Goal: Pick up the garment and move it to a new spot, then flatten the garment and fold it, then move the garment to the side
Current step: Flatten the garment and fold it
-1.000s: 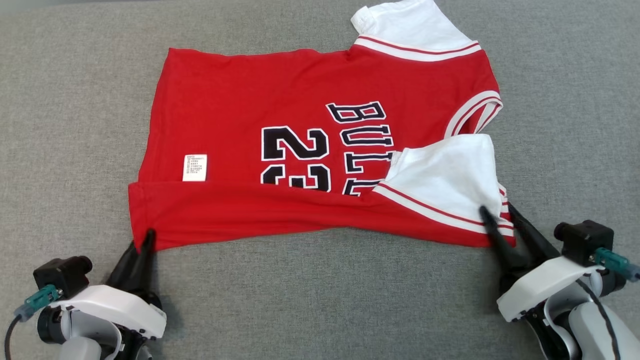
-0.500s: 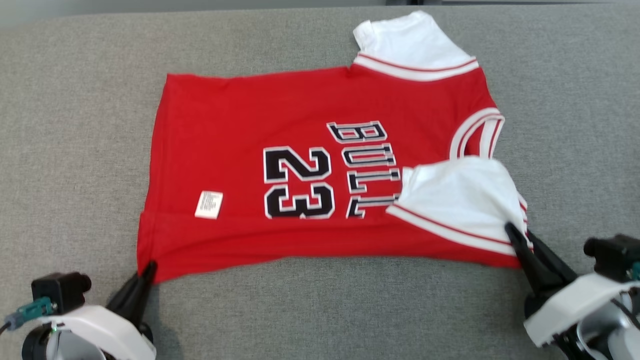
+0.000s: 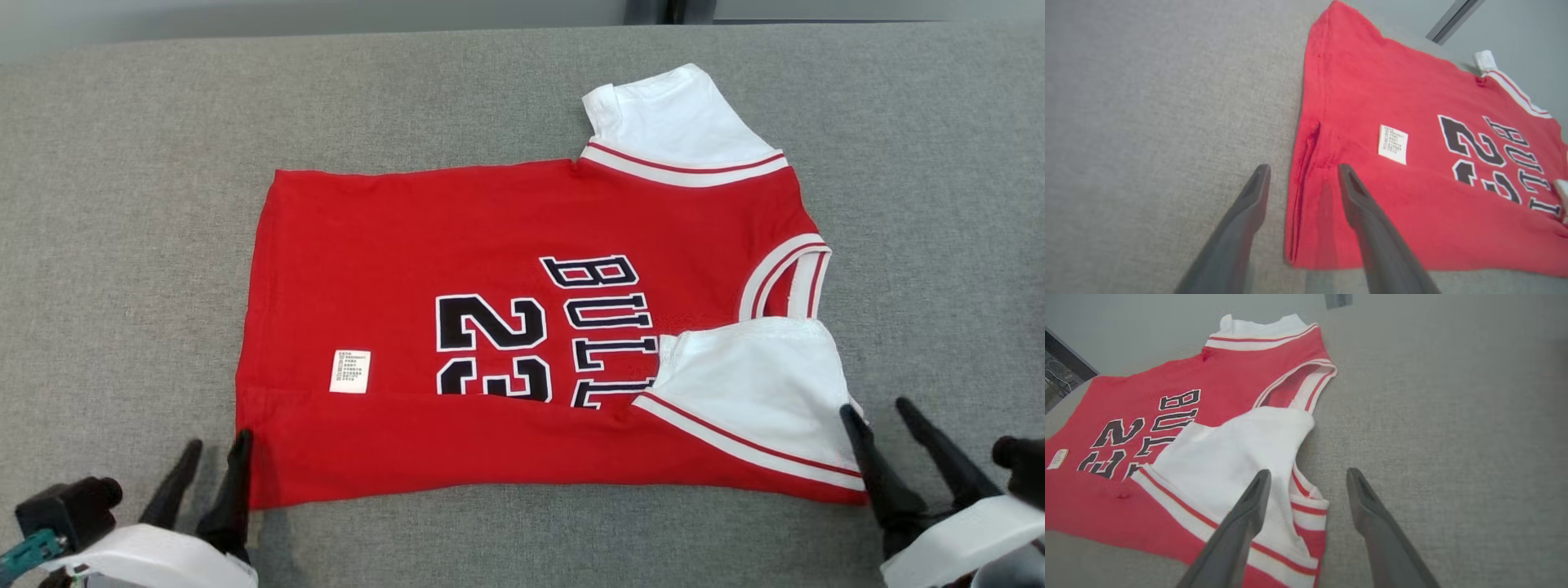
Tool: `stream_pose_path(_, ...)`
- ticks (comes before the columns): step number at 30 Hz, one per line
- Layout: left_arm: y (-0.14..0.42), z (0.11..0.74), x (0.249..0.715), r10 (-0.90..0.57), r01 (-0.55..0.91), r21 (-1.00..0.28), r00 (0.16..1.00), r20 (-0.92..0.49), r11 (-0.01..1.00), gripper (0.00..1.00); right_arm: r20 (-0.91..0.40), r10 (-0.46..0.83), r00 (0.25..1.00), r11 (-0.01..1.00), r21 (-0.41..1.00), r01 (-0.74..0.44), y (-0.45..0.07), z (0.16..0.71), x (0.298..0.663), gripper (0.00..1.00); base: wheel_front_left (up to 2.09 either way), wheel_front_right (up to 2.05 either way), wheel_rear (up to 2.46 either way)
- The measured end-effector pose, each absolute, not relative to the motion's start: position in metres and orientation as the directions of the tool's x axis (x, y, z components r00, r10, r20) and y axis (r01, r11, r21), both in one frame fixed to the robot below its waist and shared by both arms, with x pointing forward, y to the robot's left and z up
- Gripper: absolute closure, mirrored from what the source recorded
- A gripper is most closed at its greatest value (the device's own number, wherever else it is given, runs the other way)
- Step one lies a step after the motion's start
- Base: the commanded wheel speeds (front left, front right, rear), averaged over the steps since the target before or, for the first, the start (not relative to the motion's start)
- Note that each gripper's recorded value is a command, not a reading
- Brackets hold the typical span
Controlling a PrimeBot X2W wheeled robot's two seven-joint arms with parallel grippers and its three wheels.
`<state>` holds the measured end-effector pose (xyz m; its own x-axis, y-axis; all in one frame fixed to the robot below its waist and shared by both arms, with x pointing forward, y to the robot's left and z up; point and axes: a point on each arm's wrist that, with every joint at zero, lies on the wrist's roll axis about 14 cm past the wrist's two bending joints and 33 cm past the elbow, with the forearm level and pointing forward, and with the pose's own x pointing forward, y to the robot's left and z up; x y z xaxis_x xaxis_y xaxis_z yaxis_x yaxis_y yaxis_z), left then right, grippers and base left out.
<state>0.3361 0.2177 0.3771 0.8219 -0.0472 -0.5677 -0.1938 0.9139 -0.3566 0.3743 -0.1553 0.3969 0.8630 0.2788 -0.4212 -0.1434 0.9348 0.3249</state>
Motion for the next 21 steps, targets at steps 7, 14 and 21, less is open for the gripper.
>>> stream_pose_path(7, 0.228, 0.432, 0.386, 0.105, -0.2, -0.365, 0.959, -0.264, 0.909, 0.0, -0.202, 0.152, 0.967, 0.968, 0.229, -0.105, -0.18, 0.441, 0.416, 0.0, 0.0, 0.0, 0.0)
stream_pose_path(14, 0.218, 0.496, 0.425, 0.089, -0.079, -0.258, 0.996, 0.027, 0.963, 0.0, 0.023, 0.129, 0.991, 0.982, 0.139, -0.131, -0.18, 0.498, 0.439, 0.0, 0.0, 0.0, 0.0)
stream_pose_path(21, 0.207, 0.503, 0.428, 0.038, -0.03, -0.141, 0.998, 0.054, 0.99, 0.0, 0.071, 0.139, 0.988, 0.982, 0.12, -0.147, -0.173, 0.515, 0.436, 0.0, 0.0, 0.0, 0.0)
